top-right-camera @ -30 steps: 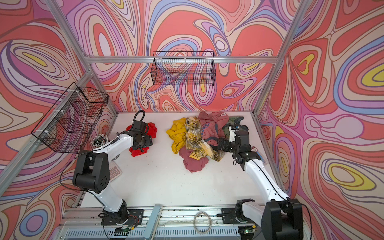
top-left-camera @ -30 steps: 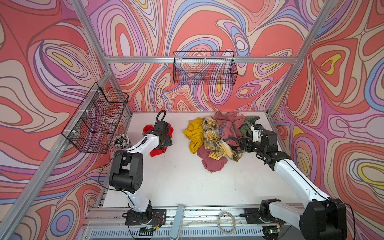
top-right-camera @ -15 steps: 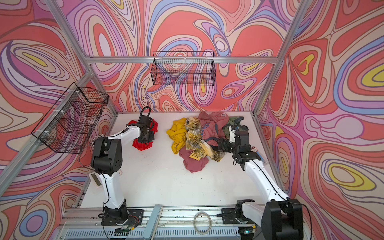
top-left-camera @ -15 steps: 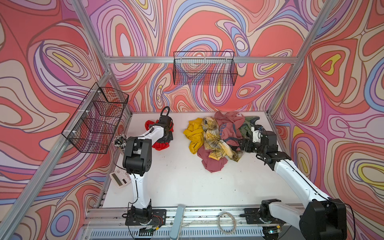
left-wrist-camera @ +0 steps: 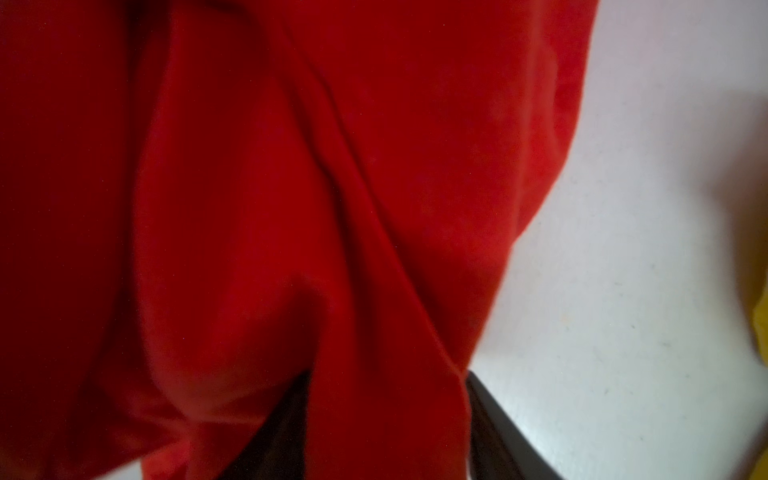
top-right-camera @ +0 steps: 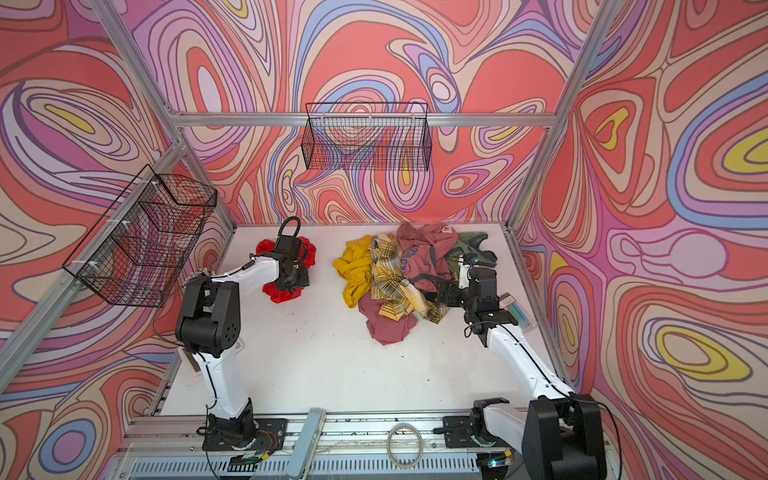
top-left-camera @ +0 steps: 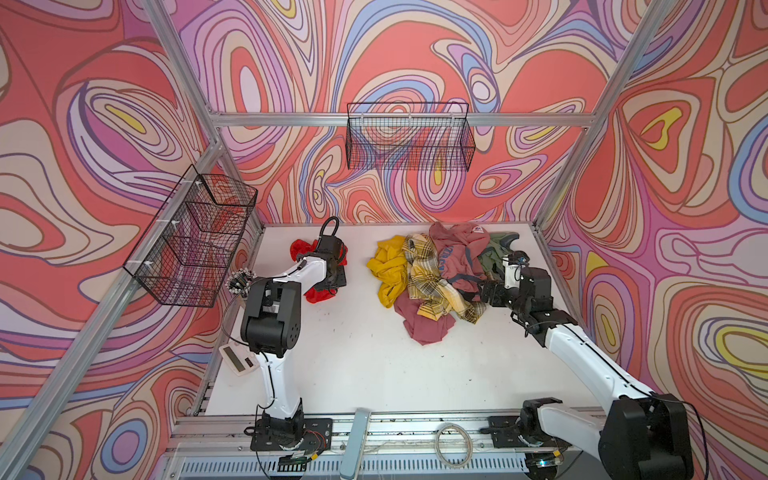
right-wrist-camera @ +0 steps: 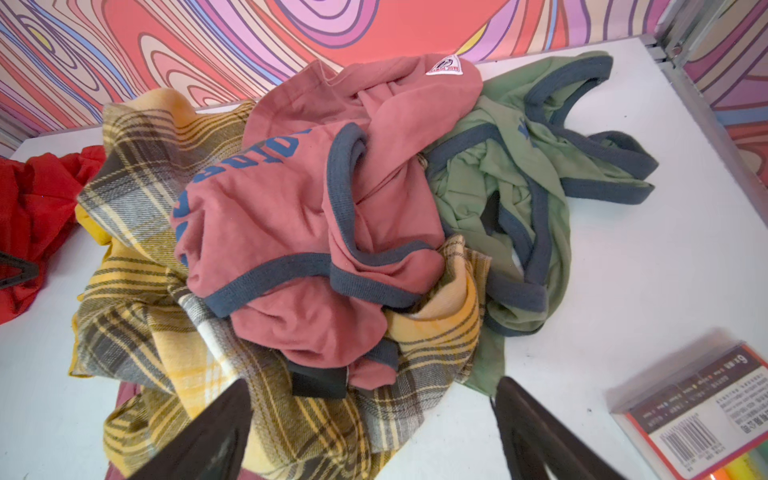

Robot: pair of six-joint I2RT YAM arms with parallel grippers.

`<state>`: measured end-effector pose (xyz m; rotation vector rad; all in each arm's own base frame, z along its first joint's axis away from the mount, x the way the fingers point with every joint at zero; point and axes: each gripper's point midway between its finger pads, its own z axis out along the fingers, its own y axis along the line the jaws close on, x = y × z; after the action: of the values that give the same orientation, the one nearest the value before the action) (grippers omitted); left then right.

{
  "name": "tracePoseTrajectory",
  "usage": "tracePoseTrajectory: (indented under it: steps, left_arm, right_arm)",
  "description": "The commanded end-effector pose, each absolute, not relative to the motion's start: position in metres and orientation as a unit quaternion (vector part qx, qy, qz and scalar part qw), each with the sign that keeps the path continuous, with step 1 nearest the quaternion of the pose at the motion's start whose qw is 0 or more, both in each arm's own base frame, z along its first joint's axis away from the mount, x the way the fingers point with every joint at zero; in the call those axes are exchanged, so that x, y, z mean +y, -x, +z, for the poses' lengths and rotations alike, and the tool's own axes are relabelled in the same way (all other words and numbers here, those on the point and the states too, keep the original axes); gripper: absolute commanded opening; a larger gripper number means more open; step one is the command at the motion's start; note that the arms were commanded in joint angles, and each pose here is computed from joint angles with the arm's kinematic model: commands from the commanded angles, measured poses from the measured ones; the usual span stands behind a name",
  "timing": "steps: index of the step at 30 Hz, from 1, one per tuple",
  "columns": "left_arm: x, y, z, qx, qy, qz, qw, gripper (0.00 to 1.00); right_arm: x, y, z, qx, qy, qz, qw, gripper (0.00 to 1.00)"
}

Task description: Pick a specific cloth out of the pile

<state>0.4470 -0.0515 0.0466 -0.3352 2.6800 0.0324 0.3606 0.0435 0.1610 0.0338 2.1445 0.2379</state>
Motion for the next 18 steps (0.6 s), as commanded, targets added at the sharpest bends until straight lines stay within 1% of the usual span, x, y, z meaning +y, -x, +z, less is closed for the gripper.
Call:
tracePoseTrajectory:
  steps: [1,6,9,15,18]
  left_arm:
    - [-0.042,-0.447,0.077,0.953,0.134,0.02,0.272,0.79]
    - [-0.041,-0.438,0.107,0.936,0.132,0.027,0.325,0.95]
    - [-0.045,-0.431,0.128,0.922,0.122,0.036,0.365,0.99]
    - [-0.048,-0.412,0.165,0.881,0.11,0.043,0.457,1.0]
    - [-0.042,-0.398,0.174,0.869,0.114,0.041,0.48,1.0]
  right_arm:
    - [0.035,-0.369,0.176,0.848,-0.011,0.07,0.525,0.95]
    - [0.025,-0.373,0.181,0.827,-0.022,0.047,0.56,0.96]
    - [0.021,-0.373,0.183,0.814,-0.022,0.04,0.58,0.97]
    - [0.009,-0.373,0.186,0.79,-0.033,0.016,0.613,0.98]
    - [0.004,-0.372,0.186,0.779,-0.039,0.01,0.626,0.98]
